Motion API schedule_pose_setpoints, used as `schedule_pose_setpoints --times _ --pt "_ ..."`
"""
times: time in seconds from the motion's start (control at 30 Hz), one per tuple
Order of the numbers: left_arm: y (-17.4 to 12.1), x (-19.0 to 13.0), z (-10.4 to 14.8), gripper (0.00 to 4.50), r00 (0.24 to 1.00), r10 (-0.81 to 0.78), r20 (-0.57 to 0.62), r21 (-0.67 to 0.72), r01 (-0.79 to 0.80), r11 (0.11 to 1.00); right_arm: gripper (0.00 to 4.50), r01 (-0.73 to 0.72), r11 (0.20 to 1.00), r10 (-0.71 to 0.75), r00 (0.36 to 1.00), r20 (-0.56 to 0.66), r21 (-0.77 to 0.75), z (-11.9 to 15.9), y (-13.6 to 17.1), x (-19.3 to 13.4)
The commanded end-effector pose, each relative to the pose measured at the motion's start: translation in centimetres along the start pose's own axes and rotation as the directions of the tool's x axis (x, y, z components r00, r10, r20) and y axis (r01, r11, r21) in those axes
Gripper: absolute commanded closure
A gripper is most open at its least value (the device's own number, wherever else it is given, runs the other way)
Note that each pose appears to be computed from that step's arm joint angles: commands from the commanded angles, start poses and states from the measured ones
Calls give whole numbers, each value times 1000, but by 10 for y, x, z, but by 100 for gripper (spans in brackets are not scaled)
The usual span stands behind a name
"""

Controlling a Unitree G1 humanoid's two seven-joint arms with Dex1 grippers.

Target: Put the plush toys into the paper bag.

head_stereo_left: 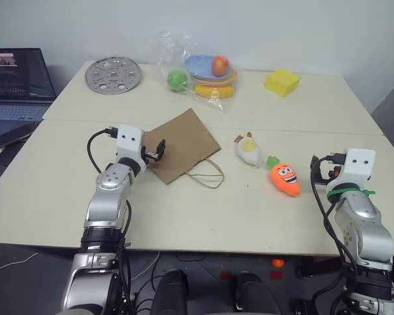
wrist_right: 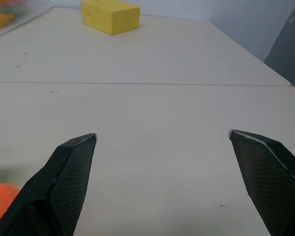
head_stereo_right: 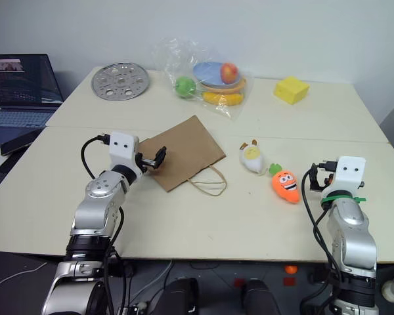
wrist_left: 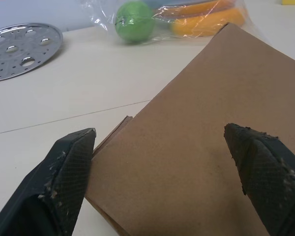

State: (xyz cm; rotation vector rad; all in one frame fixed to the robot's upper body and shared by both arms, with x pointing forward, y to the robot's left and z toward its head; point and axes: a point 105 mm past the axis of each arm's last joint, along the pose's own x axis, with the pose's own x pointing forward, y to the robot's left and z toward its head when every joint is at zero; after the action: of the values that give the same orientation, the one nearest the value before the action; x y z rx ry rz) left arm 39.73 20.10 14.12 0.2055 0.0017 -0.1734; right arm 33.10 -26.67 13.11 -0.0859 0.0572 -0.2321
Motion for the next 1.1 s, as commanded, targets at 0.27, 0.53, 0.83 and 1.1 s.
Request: schedule_pose_setpoints --times 0.27,0.53,0.83,1.1 --pt "-1 -2 27 3 995 -38 91 6 38 999 0 27 1000 -27 999 41 3 11 -5 -2" --pt "-4 -8 43 3 980 -111 168 -40 119 992 0 15 1000 -14 998 62 -8 17 -4 -1" --pt "-50 -40 69 3 773 -622 127 230 587 776 0 -259 959 273 953 133 -114 55 18 -4" --pt "-99 -65 43 3 509 -852 -121 340 828 447 0 -835 547 837 546 25 -65 76 93 -77"
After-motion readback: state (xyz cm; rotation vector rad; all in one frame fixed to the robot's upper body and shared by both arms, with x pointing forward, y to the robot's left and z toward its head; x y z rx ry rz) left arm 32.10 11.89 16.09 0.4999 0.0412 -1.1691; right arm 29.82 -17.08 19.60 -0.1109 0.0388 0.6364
